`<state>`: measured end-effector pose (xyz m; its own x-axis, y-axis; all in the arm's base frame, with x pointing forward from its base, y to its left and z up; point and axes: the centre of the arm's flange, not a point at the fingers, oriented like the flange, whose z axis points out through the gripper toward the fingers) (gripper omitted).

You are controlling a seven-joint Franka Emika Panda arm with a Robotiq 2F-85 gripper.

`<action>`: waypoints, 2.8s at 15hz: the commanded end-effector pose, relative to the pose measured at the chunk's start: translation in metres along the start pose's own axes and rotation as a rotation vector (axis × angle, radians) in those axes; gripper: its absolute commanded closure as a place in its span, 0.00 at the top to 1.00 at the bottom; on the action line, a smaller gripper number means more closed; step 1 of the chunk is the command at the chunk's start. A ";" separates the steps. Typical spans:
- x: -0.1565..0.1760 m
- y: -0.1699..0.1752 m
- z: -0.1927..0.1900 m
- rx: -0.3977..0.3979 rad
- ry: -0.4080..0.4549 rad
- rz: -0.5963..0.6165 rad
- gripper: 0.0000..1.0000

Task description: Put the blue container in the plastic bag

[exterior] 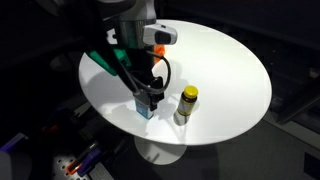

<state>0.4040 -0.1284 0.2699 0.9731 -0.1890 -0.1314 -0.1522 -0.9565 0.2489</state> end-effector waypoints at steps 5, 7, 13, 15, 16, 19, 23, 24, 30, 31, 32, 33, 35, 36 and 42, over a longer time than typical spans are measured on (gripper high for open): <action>-0.001 0.005 -0.013 0.020 0.019 0.006 0.46; 0.002 0.001 -0.027 0.020 0.030 0.020 0.45; 0.012 -0.026 -0.089 0.061 0.081 0.008 0.45; 0.013 -0.038 -0.111 0.075 0.105 -0.012 0.45; 0.013 -0.044 -0.121 0.080 0.119 -0.024 0.45; 0.014 -0.061 -0.146 0.085 0.173 -0.065 0.45; 0.013 -0.071 -0.158 0.084 0.198 -0.074 0.45; 0.015 -0.074 -0.147 0.072 0.204 -0.064 0.70; 0.017 -0.077 -0.150 0.057 0.226 -0.078 0.45; 0.019 -0.080 -0.152 0.052 0.236 -0.090 0.45; 0.021 -0.083 -0.156 0.044 0.251 -0.106 0.45; 0.023 -0.086 -0.159 0.039 0.265 -0.115 0.45; 0.026 -0.092 -0.165 0.027 0.292 -0.142 0.45; 0.028 -0.096 -0.167 0.019 0.306 -0.159 0.45; 0.047 -0.123 -0.170 0.005 0.391 -0.263 0.45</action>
<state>0.4777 0.0114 0.3978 0.9825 0.0849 0.1659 0.0441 -0.9709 0.2353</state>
